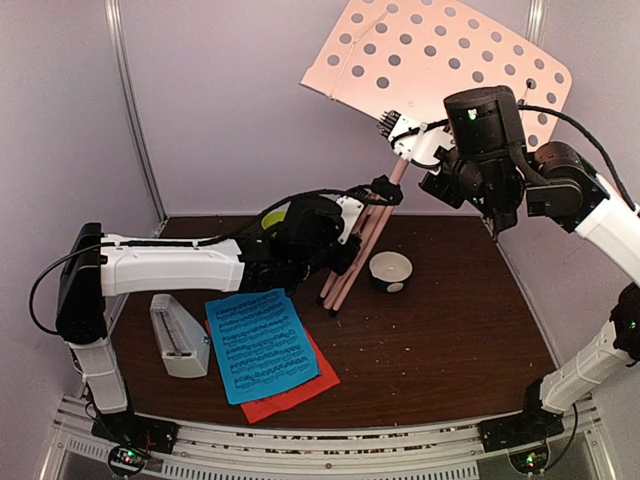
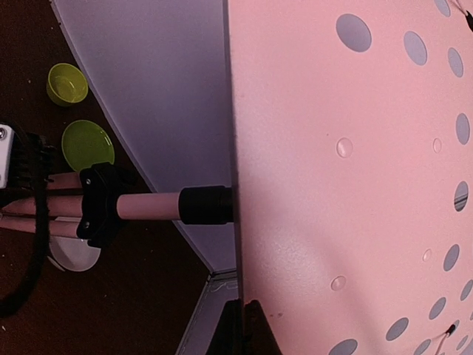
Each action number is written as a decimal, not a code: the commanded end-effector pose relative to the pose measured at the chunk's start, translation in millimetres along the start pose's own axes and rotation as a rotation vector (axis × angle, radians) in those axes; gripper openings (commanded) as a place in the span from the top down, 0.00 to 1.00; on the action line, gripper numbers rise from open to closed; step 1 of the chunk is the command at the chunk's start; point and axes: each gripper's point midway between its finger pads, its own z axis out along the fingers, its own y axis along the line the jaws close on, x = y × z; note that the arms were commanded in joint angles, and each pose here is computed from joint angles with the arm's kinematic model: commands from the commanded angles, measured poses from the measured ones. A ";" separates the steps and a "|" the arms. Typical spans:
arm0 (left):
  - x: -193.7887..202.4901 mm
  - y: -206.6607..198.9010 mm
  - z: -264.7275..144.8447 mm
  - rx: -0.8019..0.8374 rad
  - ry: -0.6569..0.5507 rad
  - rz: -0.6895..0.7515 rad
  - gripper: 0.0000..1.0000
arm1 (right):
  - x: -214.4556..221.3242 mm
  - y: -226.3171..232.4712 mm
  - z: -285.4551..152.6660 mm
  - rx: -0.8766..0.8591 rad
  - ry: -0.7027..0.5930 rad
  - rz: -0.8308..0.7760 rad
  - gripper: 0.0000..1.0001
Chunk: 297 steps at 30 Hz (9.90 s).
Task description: Set up the instrument practice props
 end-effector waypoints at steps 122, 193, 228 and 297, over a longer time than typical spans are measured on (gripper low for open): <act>30.7 38.0 9.5 -0.037 -0.240 0.224 0.90 | -108.4 -55.1 -36.4 0.173 -0.316 0.026 1.00; 64.5 50.5 26.9 -0.127 -0.139 0.240 0.88 | -51.4 126.1 -97.8 -0.511 -0.386 0.605 0.03; 91.6 56.8 -4.0 0.271 -0.051 0.024 0.42 | 60.4 322.6 27.4 -0.605 -0.041 0.858 0.28; 155.6 119.7 61.7 0.104 0.137 0.122 1.00 | 217.4 324.4 75.9 -0.455 0.322 0.669 1.00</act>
